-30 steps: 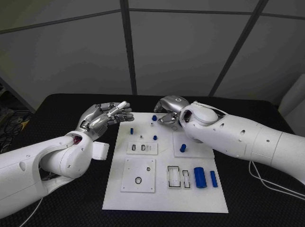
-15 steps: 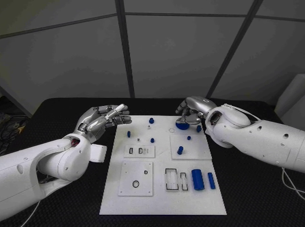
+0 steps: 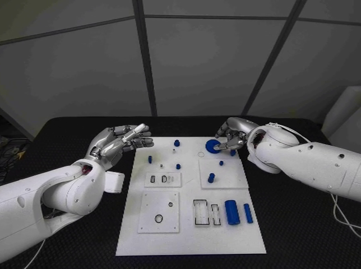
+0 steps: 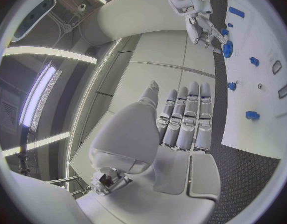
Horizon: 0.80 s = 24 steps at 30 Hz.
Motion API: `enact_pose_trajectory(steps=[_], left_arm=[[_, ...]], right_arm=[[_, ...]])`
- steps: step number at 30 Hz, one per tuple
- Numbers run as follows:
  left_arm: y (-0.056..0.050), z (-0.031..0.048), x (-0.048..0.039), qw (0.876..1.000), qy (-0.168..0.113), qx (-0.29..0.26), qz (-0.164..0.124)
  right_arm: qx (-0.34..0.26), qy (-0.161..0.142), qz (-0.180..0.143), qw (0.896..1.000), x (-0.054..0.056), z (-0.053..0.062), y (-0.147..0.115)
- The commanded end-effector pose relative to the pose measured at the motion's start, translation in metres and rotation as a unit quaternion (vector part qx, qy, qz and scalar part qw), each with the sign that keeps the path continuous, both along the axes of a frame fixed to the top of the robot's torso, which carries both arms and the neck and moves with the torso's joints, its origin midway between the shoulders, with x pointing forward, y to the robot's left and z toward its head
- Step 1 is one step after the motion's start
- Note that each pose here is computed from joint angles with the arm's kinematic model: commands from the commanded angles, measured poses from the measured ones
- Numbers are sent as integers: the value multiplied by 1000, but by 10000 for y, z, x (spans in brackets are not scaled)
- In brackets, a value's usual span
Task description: Assemble the parts on the task board
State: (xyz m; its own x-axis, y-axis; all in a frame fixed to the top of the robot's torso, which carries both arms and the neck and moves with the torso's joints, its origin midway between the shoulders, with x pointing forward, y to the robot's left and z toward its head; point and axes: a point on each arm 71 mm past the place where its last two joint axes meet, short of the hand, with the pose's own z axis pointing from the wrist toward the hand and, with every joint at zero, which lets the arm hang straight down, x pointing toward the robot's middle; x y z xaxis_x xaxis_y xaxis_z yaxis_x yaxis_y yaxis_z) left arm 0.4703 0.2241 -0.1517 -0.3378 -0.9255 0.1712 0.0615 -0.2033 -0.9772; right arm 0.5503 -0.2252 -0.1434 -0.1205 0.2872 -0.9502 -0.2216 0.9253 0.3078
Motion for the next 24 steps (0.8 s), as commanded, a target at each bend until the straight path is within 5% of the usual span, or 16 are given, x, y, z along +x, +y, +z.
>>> enact_pose_trajectory(steps=[1,24], left_arm=[[-17,12,0,1000,-3,-3,-8],[-15,6,10,1000,-2,-3,-8]], right_arm=[[-7,42,-14,999,15,-51,-13],[-4,30,-14,999,30,-38,54]])
